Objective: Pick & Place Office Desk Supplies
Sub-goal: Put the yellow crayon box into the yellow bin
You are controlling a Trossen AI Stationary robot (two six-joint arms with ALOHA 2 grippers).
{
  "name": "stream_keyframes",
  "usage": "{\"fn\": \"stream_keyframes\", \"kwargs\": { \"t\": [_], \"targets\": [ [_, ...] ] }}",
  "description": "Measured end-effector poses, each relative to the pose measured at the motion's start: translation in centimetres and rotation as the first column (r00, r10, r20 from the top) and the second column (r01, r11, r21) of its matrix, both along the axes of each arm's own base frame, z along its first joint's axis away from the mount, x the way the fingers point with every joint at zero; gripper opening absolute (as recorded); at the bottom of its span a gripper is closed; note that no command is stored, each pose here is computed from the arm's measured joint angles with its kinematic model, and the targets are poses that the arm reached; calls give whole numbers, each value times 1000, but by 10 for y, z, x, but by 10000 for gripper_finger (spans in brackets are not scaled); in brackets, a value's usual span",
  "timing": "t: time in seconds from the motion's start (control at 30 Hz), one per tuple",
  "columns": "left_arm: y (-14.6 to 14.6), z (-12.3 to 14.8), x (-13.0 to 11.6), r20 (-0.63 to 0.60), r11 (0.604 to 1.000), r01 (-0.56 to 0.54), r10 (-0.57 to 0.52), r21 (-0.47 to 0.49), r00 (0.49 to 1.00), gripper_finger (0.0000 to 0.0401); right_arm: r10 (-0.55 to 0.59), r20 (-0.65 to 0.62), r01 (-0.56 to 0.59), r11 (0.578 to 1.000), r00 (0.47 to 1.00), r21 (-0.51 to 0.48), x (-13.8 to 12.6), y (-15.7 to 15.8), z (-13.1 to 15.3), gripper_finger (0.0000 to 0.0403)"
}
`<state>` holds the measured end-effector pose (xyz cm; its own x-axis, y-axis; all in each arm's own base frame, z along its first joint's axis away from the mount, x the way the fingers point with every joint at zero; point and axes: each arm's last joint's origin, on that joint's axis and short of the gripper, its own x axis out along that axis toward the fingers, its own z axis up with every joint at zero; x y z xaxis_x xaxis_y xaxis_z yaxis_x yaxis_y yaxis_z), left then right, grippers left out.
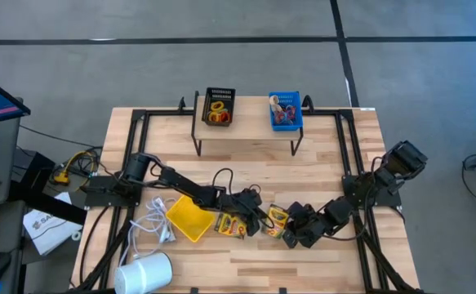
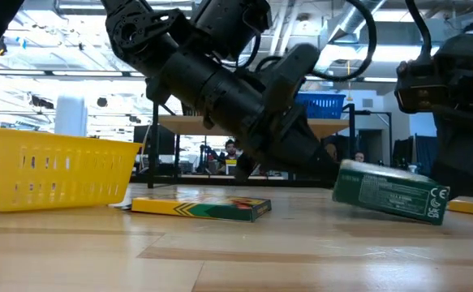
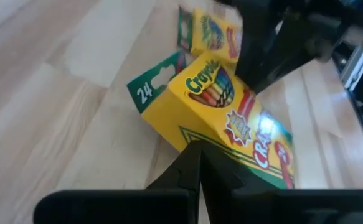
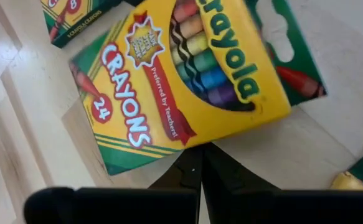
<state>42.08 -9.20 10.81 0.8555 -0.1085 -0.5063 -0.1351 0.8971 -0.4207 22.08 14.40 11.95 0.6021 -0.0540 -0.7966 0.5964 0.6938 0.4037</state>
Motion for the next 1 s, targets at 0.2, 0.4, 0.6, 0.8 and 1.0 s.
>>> {"fn": "stream_keyframes", "kwargs": {
  "t": [0.2,0.4,0.6,0.8,1.0],
  "targets": [
    [0,2,-1,-6,1000,-1,1,5,1000,0,-6,17,6,1000,1000,-9,-3,-3,9,0],
    [3,1,0,-10,1000,-11,11,9,1000,0,-16,35,16,1000,999,-18,-5,-6,18,0],
    [5,4,2,2,1000,-11,11,16,1000,0,-17,27,18,999,999,-27,-7,-7,19,0],
    [6,18,2,33,1000,-5,4,28,999,0,-13,22,14,999,1000,-35,-5,-8,19,0],
    [8,31,0,45,998,-23,20,64,999,0,6,35,-4,999,999,-48,1,-9,26,0]
  ]
}}
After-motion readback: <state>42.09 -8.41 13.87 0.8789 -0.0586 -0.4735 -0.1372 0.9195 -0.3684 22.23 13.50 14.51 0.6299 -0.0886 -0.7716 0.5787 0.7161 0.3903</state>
